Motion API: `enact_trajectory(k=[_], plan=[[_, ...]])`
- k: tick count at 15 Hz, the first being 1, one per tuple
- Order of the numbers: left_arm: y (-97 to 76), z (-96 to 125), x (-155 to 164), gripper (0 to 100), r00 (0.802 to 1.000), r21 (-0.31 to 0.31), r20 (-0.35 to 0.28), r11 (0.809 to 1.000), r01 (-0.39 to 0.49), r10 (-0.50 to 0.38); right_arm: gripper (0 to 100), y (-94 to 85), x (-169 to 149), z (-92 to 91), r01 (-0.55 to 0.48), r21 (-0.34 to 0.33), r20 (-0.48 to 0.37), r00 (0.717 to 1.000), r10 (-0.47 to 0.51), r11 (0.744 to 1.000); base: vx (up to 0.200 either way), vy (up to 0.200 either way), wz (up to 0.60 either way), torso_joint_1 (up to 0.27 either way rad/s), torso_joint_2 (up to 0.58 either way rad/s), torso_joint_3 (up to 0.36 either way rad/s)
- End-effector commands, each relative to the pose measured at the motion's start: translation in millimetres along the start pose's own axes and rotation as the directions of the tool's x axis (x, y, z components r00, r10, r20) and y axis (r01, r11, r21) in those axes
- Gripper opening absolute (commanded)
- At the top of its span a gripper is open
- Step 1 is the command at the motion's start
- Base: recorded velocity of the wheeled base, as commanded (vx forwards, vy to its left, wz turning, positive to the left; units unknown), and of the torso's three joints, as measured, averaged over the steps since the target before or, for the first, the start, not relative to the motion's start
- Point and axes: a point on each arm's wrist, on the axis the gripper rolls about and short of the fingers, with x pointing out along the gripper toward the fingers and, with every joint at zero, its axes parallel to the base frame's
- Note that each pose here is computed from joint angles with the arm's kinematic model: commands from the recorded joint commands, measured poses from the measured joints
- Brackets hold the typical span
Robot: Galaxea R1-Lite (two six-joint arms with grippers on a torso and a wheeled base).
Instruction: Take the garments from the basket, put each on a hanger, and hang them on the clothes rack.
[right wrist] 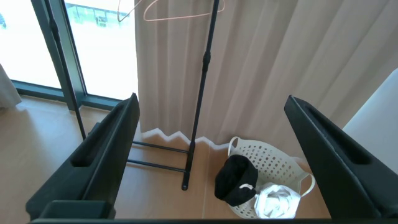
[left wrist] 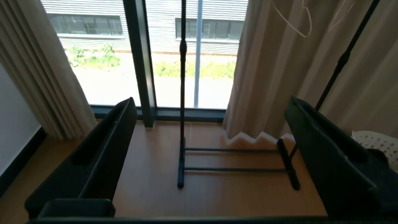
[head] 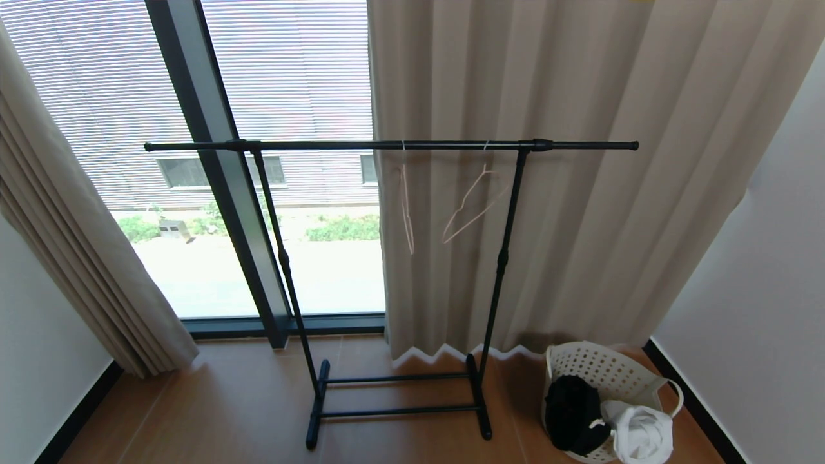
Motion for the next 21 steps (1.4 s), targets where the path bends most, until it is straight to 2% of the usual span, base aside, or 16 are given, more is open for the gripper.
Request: enact_trajectory(k=[1, 21], plan=[[0.0, 0.0, 0.1, 100, 1.0, 0.0, -0.002, 1.0, 0.0, 0.0, 100, 0.0, 0.1, 0.0, 0.0, 0.0, -0.001, 1.0, 0.0, 1.0, 0.0, 0.0, 0.0, 0.0, 0.0, 0.0], [-0.2, 0.0, 0.1, 100, 1.0, 0.004, -0.002, 1.0, 0.007, -0.007, 100, 0.0, 0.1, 0.0, 0.0, 0.0, -0.001, 1.0, 0.0, 1.0, 0.0, 0.0, 0.0, 0.0, 0.0, 0.0]])
